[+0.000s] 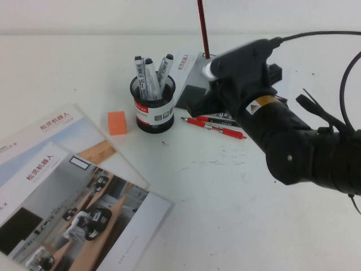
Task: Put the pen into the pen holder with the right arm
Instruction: Place the pen onto the pen holder
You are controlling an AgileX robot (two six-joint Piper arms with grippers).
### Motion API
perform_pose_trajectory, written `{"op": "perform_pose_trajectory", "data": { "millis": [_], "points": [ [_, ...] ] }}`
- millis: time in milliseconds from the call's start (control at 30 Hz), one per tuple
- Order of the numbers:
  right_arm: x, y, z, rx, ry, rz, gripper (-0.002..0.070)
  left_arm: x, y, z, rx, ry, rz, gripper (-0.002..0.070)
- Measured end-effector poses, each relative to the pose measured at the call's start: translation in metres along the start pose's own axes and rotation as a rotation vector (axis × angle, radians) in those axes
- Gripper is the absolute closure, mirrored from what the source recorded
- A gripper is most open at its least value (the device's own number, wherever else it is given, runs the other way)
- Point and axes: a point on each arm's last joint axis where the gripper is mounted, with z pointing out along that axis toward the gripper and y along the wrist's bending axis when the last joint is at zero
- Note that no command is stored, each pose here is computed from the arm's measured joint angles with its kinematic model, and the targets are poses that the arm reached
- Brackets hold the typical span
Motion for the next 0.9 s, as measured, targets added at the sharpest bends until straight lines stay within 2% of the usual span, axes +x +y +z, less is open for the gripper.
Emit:
{"op": "perform_pose_trajectory", "data": {
  "millis": [67, 267, 633, 900],
  "points": [
    [-0.009, 0.001, -0.001, -0.036, -0.081, 0.064, 0.0661, 0.000, 0.000, 0.000, 0.000, 0.000, 0.000, 0.0676],
    [-0.025, 0.004, -0.003, -0.162, -0.281, 0.045, 0.0661, 0.000, 0.000, 0.000, 0.000, 0.000, 0.000, 0.0676],
    [-0.011, 0.018, 0.043, -0.222, -0.288, 0.048, 0.0662, 0.000, 0.000, 0.000, 0.000, 0.000, 0.000, 0.0676],
    [0.006, 0.029, 0.089, -0.240, -0.335, 0.149, 0.0662, 0.000, 0.000, 0.000, 0.000, 0.000, 0.000, 0.0676]
  ]
}}
